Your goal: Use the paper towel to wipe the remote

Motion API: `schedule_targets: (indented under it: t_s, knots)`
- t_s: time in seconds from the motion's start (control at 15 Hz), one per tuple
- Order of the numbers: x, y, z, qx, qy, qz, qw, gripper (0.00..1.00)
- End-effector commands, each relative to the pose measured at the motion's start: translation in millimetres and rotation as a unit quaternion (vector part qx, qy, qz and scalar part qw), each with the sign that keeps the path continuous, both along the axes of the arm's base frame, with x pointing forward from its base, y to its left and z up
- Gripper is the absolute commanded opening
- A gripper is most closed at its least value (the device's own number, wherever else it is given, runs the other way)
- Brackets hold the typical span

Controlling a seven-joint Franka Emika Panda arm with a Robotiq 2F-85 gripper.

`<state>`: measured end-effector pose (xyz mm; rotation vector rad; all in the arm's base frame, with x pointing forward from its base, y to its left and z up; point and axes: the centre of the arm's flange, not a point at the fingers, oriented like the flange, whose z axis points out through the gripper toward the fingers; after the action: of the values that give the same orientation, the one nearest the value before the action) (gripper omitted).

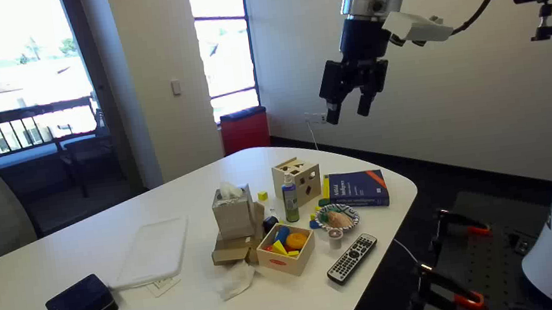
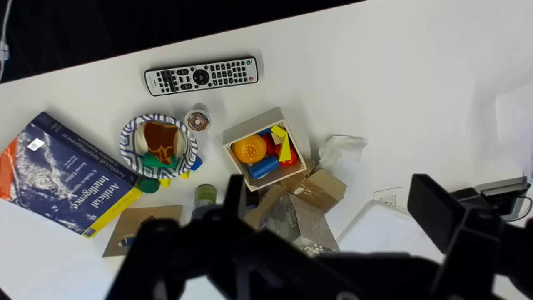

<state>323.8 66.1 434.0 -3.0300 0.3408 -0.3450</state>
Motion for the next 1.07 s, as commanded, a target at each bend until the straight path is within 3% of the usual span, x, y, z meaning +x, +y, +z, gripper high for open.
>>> schedule_targets:
  t_s: [0.0,0.4,0.6,0.8,1.0]
  knots:
    - [-0.2,-0.2,-1.4,0.000,0.002,0.000,1.0000,1.00]
    - [0.1,-0.3,-3.7,0.000,0.005,0.000,1.0000,1.00]
    - [45.2,9.3,-13.8,-0.018,-0.018,0.002,0.9997,1.00]
    - [93.4,35.4,-47.3,-0.022,-0.048,0.019,0.9984,1.00]
    - [117.1,58.8,-90.6,-0.037,-0.063,0.034,0.9967,1.00]
